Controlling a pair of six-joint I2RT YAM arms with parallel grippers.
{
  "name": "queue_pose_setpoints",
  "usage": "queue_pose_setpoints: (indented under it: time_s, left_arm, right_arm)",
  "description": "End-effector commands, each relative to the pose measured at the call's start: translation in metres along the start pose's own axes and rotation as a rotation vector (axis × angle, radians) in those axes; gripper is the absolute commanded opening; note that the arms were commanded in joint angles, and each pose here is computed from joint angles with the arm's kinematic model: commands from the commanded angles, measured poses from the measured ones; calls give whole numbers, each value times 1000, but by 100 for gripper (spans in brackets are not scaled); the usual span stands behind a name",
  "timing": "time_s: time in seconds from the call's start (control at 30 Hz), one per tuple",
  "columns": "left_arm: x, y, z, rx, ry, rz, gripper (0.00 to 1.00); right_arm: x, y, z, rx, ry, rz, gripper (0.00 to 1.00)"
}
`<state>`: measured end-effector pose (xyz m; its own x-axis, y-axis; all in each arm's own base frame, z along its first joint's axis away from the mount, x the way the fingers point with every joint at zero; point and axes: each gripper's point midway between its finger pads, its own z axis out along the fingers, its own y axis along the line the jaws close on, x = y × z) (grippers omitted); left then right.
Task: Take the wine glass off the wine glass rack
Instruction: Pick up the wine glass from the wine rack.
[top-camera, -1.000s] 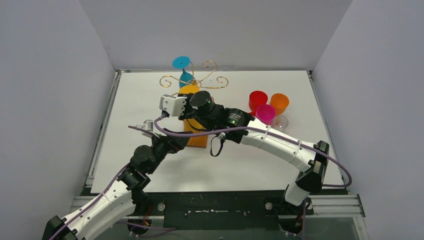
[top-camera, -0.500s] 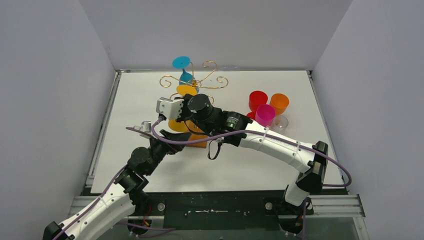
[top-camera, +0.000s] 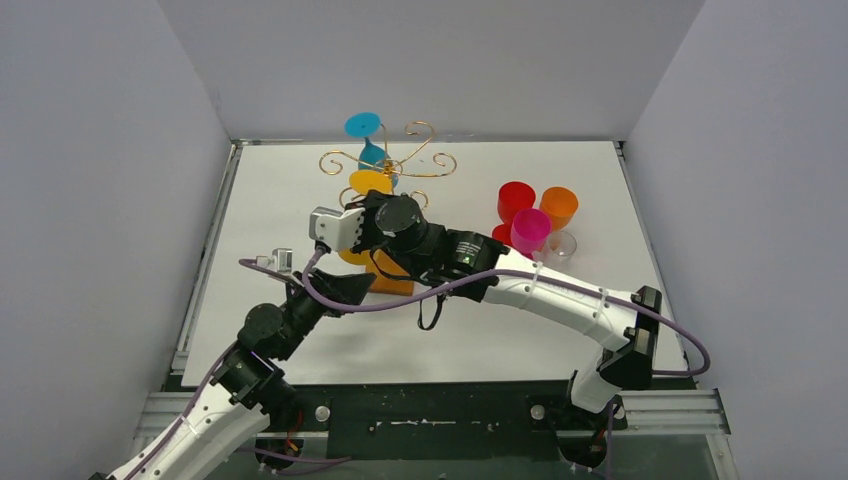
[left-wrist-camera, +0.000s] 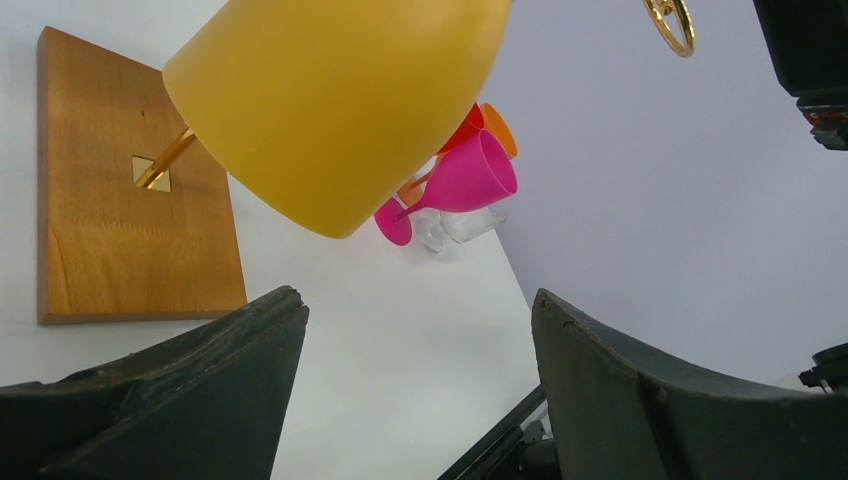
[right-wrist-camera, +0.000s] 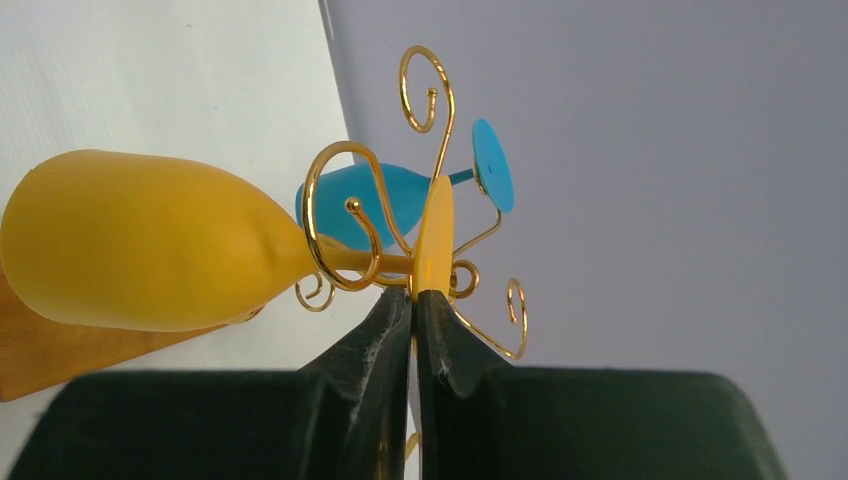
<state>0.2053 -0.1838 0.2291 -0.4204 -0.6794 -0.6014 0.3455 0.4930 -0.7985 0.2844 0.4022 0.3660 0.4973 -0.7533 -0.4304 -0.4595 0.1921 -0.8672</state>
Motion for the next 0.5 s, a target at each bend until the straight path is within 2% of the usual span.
queue_pose_setpoints:
  time_s: [0.0,0.47]
  left_arm:
    - [-19,-25,-8,50,-23,53,80]
    - [-26,-36,-17,9,50,168,80]
  right_arm:
    - [-9,-37,-32,91,-40,28,0]
    - [-8,-26,-45,62,-55,12,0]
